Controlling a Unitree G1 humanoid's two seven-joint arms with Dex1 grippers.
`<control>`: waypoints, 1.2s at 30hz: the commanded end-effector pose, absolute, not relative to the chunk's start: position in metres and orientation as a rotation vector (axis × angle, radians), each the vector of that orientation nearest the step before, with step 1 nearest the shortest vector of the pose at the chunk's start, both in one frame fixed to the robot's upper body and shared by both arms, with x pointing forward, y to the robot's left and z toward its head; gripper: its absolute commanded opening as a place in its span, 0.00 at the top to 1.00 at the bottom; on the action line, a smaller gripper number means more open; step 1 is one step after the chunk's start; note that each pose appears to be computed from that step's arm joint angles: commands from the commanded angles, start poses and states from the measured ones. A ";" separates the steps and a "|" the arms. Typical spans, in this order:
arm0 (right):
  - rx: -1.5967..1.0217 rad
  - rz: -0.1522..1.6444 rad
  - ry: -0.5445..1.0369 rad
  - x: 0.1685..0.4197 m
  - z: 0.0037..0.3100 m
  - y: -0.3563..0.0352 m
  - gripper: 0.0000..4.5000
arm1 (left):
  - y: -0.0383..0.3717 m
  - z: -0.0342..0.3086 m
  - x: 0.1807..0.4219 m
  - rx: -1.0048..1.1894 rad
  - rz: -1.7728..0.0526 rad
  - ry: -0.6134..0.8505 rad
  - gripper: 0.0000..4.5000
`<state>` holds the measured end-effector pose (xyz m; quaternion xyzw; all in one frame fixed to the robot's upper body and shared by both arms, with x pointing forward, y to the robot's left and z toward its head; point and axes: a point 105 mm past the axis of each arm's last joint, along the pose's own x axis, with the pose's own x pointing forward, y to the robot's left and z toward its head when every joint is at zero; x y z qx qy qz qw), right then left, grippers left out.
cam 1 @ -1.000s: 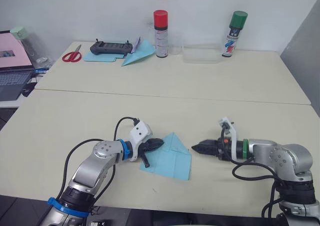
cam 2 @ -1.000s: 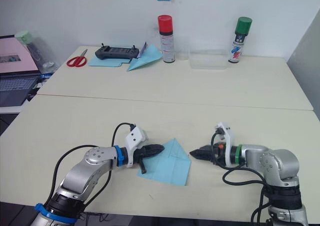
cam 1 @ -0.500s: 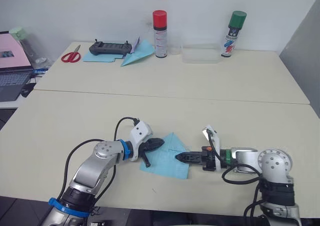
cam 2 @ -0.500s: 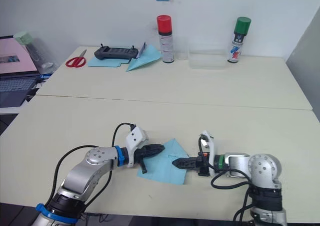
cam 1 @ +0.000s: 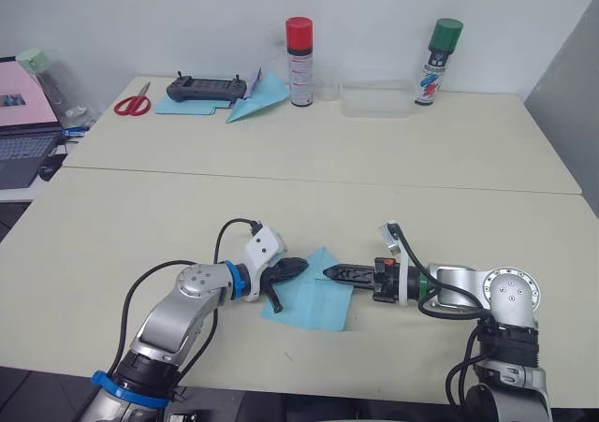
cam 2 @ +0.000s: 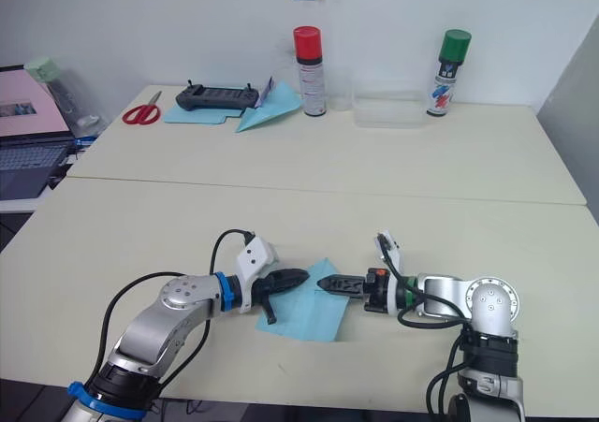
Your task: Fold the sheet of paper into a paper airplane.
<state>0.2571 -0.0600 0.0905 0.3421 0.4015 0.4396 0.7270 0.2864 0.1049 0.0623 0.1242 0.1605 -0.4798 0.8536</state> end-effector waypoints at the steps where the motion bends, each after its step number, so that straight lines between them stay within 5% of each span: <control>1: 0.777 0.988 0.871 0.255 0.096 -0.058 0.42 | 0.116 0.038 0.281 0.284 -0.983 0.445 1.00; 8: 0.770 0.942 0.873 0.258 0.093 -0.063 0.99 | 0.114 0.038 0.282 0.287 -0.992 0.440 1.00; 36: 0.636 1.003 0.787 0.277 0.102 -0.022 1.00 | 0.112 0.051 0.282 0.288 -1.037 0.411 1.00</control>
